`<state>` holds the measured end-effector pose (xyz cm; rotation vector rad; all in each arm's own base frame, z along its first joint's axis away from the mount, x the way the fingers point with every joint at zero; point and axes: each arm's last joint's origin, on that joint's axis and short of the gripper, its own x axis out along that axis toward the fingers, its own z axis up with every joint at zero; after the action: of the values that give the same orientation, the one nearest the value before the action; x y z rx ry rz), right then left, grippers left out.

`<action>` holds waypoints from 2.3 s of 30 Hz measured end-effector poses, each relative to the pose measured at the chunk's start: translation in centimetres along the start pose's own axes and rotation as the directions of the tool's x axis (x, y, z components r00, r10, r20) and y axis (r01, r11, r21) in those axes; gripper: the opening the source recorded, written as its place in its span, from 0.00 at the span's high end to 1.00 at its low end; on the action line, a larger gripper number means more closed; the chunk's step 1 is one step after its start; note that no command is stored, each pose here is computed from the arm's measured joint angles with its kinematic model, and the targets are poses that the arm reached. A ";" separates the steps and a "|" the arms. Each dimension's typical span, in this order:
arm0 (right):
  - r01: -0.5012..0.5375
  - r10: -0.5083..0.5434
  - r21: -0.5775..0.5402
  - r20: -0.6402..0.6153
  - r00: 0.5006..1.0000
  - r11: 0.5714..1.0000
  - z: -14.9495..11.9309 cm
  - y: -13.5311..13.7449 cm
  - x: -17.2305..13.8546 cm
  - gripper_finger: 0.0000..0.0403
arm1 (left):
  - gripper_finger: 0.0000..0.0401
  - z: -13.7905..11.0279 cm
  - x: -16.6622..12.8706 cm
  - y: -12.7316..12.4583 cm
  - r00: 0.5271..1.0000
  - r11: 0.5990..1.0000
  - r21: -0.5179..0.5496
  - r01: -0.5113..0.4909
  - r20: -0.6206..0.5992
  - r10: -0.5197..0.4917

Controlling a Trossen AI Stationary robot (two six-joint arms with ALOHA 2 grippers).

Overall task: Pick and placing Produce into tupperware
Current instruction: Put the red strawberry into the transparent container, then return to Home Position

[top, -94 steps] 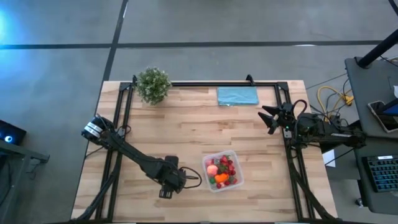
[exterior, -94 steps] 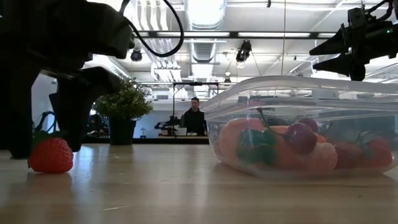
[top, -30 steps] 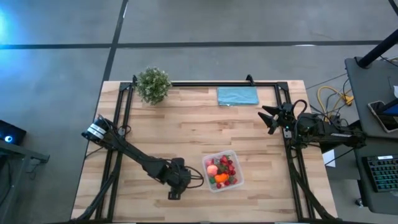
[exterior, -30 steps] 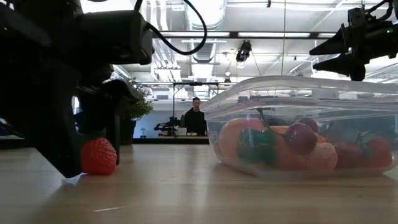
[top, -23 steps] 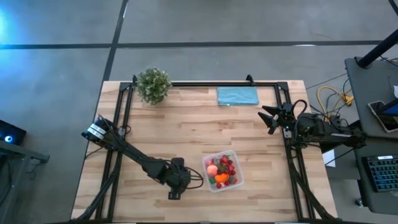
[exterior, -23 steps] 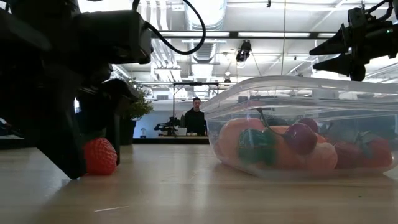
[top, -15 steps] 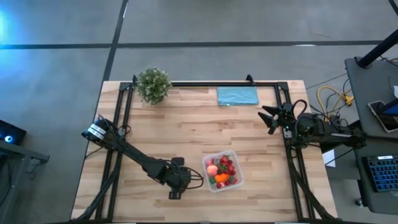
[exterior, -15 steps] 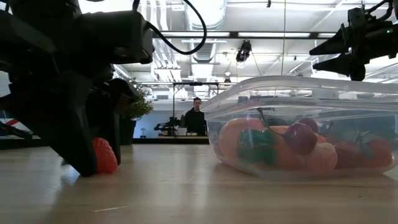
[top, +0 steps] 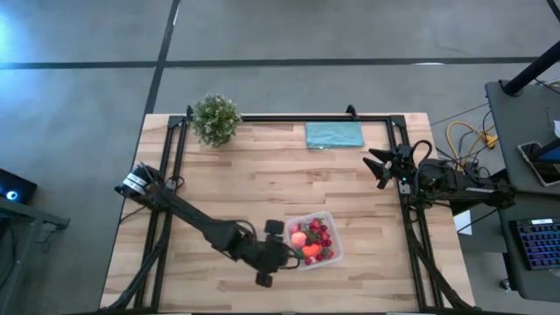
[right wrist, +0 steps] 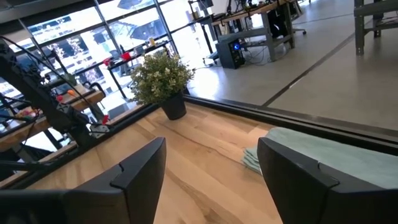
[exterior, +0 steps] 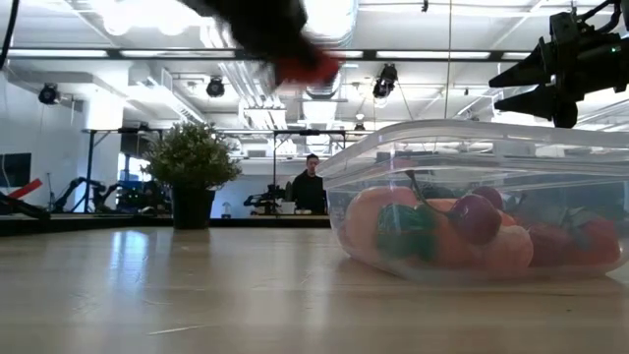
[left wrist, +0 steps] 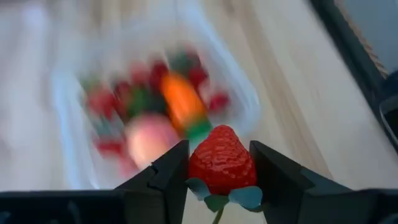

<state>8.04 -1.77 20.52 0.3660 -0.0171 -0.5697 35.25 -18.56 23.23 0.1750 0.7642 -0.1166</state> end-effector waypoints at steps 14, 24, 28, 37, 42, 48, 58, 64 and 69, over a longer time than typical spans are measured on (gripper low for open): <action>0.000 0.000 0.000 0.000 1.000 1.000 0.0 0.0 0.0 0.39 | 0.65 3.0 1.6 6.3 0.991 0.997 0.073 0.003 0.136 -0.013; 0.001 -0.001 -0.001 -0.002 1.000 1.000 0.0 0.0 0.0 0.39 | 0.60 3.5 5.1 8.0 0.980 0.994 -0.077 0.079 0.190 -0.063; 0.000 0.000 -0.001 -0.001 1.000 1.000 0.0 0.0 0.0 0.39 | 0.51 3.4 6.6 7.7 0.984 0.990 -0.119 0.072 0.171 -0.051; 0.001 -0.001 -0.001 -0.001 1.000 1.000 0.0 0.0 0.0 0.39 | 0.30 4.1 5.4 8.1 0.986 0.987 -0.157 0.028 0.169 -0.001; 0.000 0.000 -0.001 -0.001 1.000 1.000 0.0 0.0 0.0 0.39 | 0.30 5.1 0.0 8.5 0.989 0.958 -0.285 0.040 0.145 0.002; 0.000 0.000 0.000 0.000 1.000 1.000 0.0 0.0 0.0 0.39 | 0.30 4.5 -5.6 8.6 0.991 0.923 -0.380 0.067 0.134 -0.017; 0.000 0.000 -0.001 -0.001 1.000 1.000 0.0 0.0 0.0 0.39 | 0.30 -3.5 -9.0 4.7 0.999 0.909 -0.417 0.017 0.052 0.005; 0.000 0.000 -0.001 -0.001 1.000 1.000 0.0 0.0 0.0 0.38 | 0.30 -7.4 -10.2 4.3 0.976 0.828 -0.538 0.157 0.211 -0.048; 0.000 0.000 0.000 -0.001 1.000 1.000 0.0 0.0 0.0 0.39 | 0.30 -10.0 -12.1 6.5 0.879 0.827 -0.492 0.274 0.476 -0.008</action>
<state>8.05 -1.77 20.52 0.3658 -0.0162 -0.5698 20.86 -9.68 25.30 -0.4558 0.3079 -0.0747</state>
